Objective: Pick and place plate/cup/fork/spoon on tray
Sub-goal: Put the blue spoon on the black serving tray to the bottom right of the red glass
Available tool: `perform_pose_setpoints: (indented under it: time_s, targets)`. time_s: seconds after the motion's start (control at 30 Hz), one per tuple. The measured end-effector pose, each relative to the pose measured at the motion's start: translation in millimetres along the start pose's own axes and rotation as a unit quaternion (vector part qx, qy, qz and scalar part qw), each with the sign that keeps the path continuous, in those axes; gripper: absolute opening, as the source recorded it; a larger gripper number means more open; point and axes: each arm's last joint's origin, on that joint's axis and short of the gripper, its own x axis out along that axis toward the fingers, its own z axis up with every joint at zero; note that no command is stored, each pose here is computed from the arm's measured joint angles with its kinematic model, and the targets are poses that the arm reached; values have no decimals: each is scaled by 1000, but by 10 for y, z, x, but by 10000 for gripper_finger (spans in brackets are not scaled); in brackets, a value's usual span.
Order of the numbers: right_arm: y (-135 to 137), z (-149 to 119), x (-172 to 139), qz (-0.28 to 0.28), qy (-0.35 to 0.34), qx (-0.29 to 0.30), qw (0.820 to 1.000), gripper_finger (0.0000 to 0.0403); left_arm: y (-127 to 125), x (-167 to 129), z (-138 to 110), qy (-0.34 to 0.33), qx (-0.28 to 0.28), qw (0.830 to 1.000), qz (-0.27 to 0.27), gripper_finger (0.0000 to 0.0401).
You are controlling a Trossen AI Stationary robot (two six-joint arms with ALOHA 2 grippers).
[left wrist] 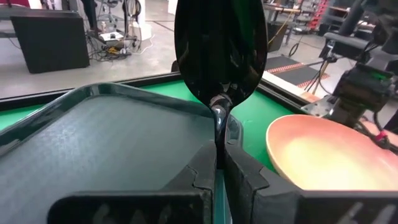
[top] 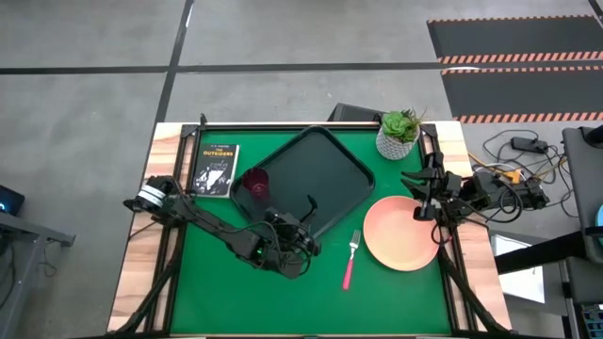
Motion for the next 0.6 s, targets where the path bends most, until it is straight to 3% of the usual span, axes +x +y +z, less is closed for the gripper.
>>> perform_pose_setpoints:
  time_s: [0.6]
  targets:
    - [-1, 4, 0, -1, -2, 1, 1000, 63, 14, 56, -2, 2, 17, 1000, 4, 1]
